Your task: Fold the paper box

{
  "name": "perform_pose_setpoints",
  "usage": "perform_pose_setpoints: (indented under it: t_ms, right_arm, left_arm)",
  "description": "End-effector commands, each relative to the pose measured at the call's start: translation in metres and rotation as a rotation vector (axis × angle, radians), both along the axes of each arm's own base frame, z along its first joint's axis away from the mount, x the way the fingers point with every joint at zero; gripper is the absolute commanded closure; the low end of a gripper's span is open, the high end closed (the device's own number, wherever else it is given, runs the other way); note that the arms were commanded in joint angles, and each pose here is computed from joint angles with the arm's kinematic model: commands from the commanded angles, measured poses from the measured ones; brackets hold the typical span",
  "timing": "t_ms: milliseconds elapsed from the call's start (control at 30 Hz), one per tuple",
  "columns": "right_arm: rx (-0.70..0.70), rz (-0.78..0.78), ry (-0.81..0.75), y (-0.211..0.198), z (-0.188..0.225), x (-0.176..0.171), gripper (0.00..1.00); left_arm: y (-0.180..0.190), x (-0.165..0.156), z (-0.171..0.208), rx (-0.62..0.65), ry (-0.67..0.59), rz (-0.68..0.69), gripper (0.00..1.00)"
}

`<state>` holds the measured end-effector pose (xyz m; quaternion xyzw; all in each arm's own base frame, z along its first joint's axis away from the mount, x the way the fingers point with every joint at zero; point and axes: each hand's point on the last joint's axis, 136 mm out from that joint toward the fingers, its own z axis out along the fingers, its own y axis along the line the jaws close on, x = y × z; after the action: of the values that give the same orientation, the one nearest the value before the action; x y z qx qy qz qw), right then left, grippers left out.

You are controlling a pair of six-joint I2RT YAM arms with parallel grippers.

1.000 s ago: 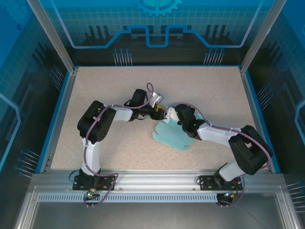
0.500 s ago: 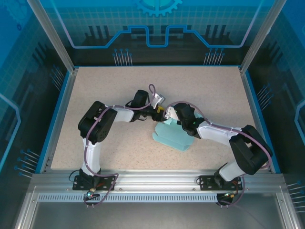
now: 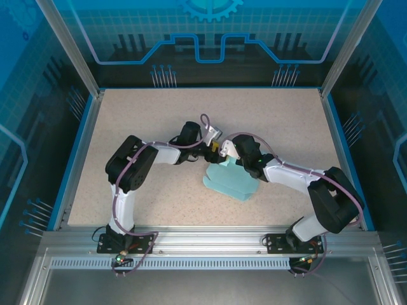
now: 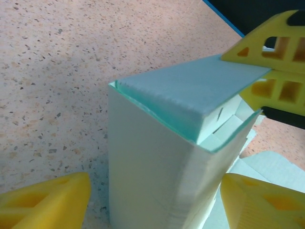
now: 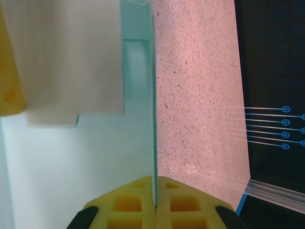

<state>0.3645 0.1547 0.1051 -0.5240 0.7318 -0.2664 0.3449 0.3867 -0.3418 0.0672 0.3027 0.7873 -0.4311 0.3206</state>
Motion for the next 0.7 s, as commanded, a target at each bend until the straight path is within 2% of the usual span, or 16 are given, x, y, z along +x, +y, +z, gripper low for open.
perform_pose_setpoints:
  t_ms: [0,133,500,667]
  right_arm:
    - [0.080,0.035,0.029,0.012,0.006,-0.004,1.00]
    - [0.078,0.038,0.039,0.011,0.005,-0.007,1.00]
    - [0.023,0.014,0.027,-0.002,0.008,-0.009,1.00]
    - [0.014,0.008,0.023,-0.004,0.009,-0.009,1.00]
  left_arm:
    - [0.001,0.009,-0.006,0.074,-0.035,0.082,0.26]
    - [0.005,0.013,-0.012,0.124,-0.057,0.135,0.28]
    - [0.021,0.020,-0.008,0.148,-0.114,0.214,0.52]
    - [0.028,0.024,-0.009,0.184,-0.122,0.243,0.57]
